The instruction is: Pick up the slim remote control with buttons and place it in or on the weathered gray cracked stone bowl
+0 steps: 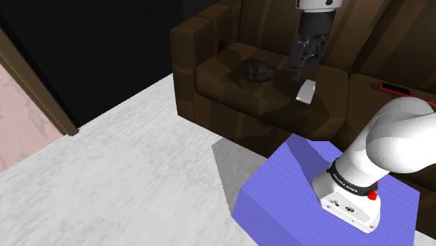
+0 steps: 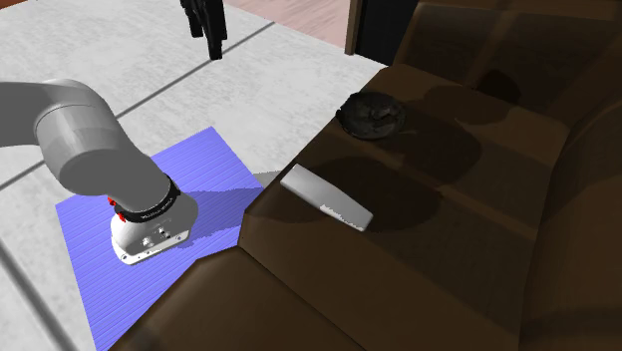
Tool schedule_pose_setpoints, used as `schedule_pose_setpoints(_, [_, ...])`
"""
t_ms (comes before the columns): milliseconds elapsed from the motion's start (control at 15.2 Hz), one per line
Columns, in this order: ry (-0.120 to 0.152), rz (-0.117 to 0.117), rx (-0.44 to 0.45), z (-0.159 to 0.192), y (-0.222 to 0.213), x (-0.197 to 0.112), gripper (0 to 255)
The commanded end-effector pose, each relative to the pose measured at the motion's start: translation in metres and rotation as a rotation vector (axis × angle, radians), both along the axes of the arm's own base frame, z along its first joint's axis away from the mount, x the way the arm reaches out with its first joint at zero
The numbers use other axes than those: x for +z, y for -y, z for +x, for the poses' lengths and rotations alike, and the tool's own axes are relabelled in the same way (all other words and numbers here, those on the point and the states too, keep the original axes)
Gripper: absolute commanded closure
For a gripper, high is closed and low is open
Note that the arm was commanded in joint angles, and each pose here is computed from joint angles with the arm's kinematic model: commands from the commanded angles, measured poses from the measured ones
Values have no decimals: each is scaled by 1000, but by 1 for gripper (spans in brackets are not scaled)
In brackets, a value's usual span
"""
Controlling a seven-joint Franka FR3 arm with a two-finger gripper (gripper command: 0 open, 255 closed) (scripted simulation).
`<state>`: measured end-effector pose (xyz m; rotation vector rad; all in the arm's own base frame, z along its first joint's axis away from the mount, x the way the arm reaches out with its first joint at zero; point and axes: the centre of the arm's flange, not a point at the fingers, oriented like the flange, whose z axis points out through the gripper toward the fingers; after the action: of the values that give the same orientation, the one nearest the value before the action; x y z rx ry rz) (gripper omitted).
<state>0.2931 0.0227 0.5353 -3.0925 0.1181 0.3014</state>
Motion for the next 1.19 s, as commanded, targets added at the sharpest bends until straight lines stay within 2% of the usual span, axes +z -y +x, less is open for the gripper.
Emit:
schedule_pose_setpoints(0, [0, 0, 0, 0, 0, 0, 0])
schedule_pose_setpoints(594, [42, -45, -377, 45, 90, -57, 0])
schedule_pose_setpoints(1122, [80, -85, -713, 56, 182, -103, 0])
